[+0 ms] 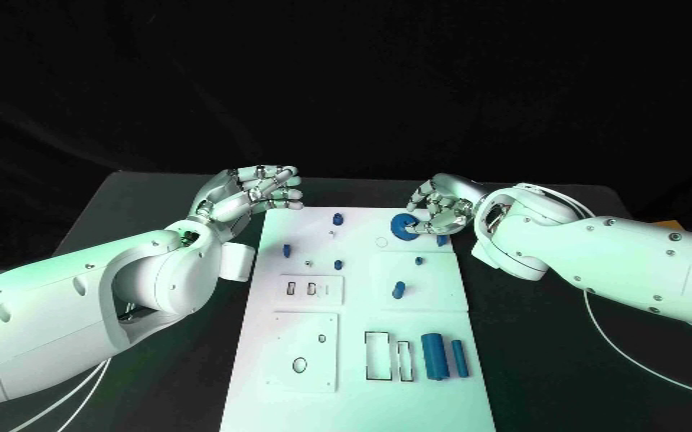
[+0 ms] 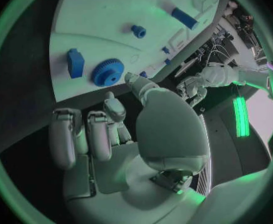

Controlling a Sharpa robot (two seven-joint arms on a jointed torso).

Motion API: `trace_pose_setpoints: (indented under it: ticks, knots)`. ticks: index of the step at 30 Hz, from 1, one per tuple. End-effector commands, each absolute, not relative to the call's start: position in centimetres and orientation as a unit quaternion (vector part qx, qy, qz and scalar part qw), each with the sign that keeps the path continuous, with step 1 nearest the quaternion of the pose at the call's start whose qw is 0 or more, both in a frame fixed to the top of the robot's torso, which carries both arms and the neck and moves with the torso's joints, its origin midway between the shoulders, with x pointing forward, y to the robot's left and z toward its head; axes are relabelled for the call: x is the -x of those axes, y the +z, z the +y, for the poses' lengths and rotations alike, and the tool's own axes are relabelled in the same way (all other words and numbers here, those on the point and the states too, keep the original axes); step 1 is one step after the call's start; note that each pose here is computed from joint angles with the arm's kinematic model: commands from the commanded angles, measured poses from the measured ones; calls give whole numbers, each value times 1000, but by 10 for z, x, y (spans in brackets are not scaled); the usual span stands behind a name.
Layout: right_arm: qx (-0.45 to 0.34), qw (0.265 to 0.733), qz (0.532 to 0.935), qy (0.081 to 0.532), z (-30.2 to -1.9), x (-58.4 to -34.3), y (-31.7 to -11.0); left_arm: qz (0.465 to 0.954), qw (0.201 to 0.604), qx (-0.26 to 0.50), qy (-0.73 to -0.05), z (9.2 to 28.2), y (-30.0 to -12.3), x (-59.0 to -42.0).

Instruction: Assemble the parts on the task board

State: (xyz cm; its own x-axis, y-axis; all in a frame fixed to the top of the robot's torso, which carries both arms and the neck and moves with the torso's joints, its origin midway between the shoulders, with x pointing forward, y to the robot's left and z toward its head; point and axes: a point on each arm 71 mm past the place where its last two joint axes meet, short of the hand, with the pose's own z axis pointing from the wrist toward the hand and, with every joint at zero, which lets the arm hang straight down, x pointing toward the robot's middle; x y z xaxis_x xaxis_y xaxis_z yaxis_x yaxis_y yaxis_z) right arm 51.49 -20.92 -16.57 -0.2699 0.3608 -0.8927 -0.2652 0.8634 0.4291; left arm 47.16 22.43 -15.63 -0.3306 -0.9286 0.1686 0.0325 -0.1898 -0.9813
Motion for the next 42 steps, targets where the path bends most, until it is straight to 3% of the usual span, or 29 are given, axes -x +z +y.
trace_pose_setpoints:
  ticks: [1,42]
  knots:
    - [-23,610,754,241,-208,-517,-168,511,370,434,-644,222,-154,-471]
    - [23,618,753,225,-195,-518,-184,512,364,436,-644,222,-155,-471]
